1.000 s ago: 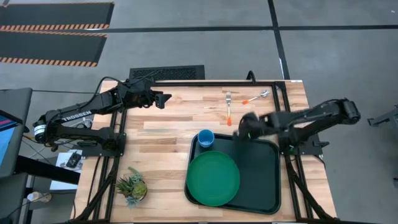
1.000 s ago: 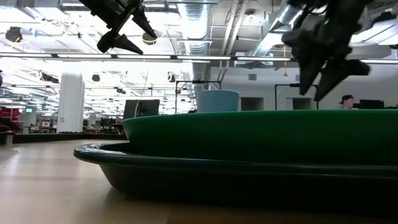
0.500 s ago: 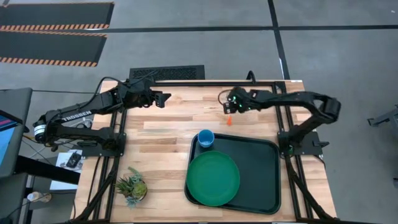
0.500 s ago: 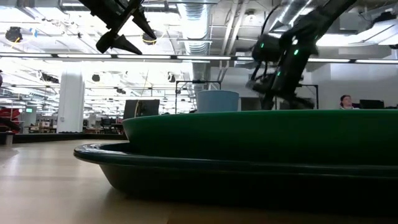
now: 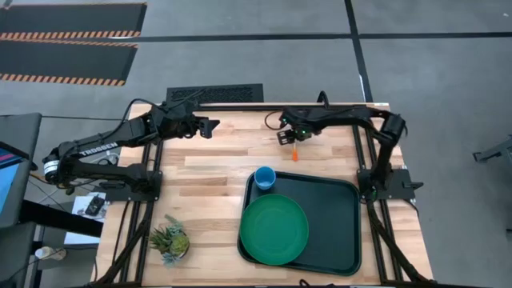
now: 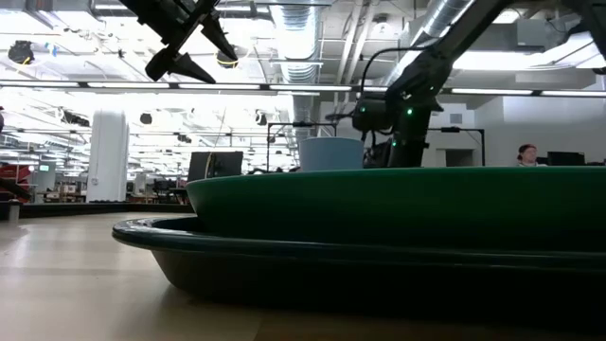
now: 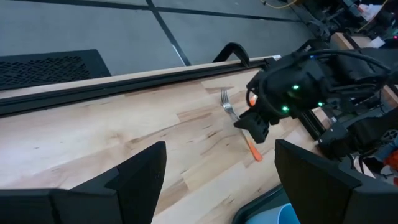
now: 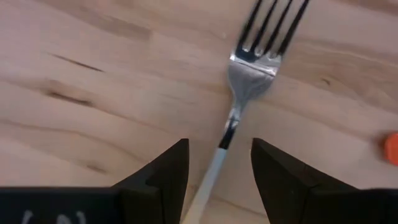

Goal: Pick and place plate/cup/fork/spoon on tray
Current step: Put the orange fork to the right of the green plate on the black tray

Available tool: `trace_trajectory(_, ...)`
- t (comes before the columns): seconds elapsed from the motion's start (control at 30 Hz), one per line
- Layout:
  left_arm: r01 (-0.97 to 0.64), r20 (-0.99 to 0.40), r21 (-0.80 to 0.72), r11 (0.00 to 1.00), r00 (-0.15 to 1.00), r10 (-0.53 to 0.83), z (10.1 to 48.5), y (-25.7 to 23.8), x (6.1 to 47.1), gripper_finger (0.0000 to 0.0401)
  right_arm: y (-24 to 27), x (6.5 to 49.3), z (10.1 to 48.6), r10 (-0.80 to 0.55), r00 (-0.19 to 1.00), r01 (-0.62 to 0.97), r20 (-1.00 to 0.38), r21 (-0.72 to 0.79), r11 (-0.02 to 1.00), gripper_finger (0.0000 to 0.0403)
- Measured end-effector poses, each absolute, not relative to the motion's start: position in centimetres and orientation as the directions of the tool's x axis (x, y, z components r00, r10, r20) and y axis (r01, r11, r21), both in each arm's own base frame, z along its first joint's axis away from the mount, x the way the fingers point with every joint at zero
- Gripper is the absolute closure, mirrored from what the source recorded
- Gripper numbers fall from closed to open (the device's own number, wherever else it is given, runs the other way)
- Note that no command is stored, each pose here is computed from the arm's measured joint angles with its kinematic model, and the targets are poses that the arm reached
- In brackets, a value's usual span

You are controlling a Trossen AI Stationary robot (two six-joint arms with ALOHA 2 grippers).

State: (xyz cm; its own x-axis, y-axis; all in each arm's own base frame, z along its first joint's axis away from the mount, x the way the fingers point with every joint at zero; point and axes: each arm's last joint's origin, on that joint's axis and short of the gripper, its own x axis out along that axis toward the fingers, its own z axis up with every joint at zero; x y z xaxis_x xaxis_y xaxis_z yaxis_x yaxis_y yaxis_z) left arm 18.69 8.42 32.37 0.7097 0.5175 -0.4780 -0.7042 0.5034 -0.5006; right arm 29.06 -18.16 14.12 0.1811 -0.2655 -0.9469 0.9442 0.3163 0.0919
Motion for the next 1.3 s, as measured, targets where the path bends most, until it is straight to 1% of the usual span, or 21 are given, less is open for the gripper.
trace_trajectory(0.17, -0.703, -0.479, -0.498, 0.508, 0.711, 0.515, 32.4, 8.4, 18.7, 0.0117, -18.3, 29.2, 13.5, -0.253, 0.157, 0.947, -0.955, 0.072, 0.314, 0.021)
trace_trajectory(0.27, -0.703, -0.478, -0.495, 0.511, 0.711, 0.515, 32.4, 8.4, 18.7, 0.0117, -18.2, 29.2, 13.5, -0.247, 0.16, 0.948, -0.956, 0.078, 0.309, 0.0228)
trace_trajectory(0.37, -0.704, -0.478, -0.494, 0.51, 0.71, 0.517, 32.4, 8.4, 18.7, 0.0117, -18.2, 29.1, 13.5, -0.239, 0.16, 0.951, -0.958, 0.084, 0.298, 0.0275)
trace_trajectory(0.53, -0.704, -0.477, -0.494, 0.51, 0.71, 0.518, 32.4, 8.4, 18.7, 0.0117, -18.2, 29.1, 13.5, -0.232, 0.16, 0.948, -0.959, 0.084, 0.306, 0.0376)
trace_trajectory(0.57, -0.704, -0.477, -0.494, 0.51, 0.71, 0.517, 32.4, 8.4, 18.7, 0.0117, -18.2, 29.1, 13.5, -0.232, 0.16, 0.947, -0.959, 0.083, 0.309, 0.0386)
trace_trajectory(0.6, -0.704, -0.477, -0.494, 0.51, 0.71, 0.518, 32.4, 8.4, 18.7, 0.0117, -18.2, 29.1, 13.5, -0.232, 0.16, 0.947, -0.96, 0.083, 0.311, 0.039)
trace_trajectory(0.73, -0.7, -0.478, -0.497, 0.513, 0.715, 0.511, 32.4, 8.4, 18.7, 0.0117, -18.1, 29.0, 13.6, -0.222, 0.154, 0.948, -0.963, 0.081, 0.307, 0.0384)
trace_trajectory(0.83, -0.695, -0.479, -0.5, 0.516, 0.719, 0.504, 32.4, 8.4, 18.7, 0.0117, -17.7, 28.6, 14.2, -0.204, 0.149, 0.946, -0.968, 0.08, 0.313, 0.0396)
trace_trajectory(0.9, -0.695, -0.478, -0.501, 0.516, 0.719, 0.504, 32.4, 8.4, 18.7, 0.0117, -17.3, 28.2, 15.1, -0.188, 0.151, 0.945, -0.971, 0.085, 0.317, 0.0395)
trace_trajectory(1.0, -0.696, -0.477, -0.499, 0.516, 0.718, 0.506, 32.4, 8.4, 18.7, 0.0117, -17.1, 27.7, 16.8, -0.206, 0.172, 0.944, -0.963, 0.101, 0.313, 0.0395)
trace_trajectory(1.1, -0.696, -0.477, -0.494, 0.522, 0.718, 0.506, 32.4, 8.4, 18.7, 0.0117, -16.5, 26.9, 18.4, -0.216, 0.158, 0.95, -0.963, 0.089, 0.3, 0.0399)
trace_trajectory(1.2, -0.695, -0.477, -0.49, 0.526, 0.719, 0.506, 32.4, 8.4, 18.7, 0.0117, -15.0, 26.3, 19.7, -0.215, 0.16, 0.954, -0.963, 0.095, 0.285, 0.0398)
trace_trajectory(1.3, -0.695, -0.477, -0.489, 0.527, 0.719, 0.505, 32.4, 8.4, 18.7, 0.0117, -12.1, 25.3, 20.6, -0.194, 0.162, 0.956, -0.968, 0.105, 0.273, 0.04)
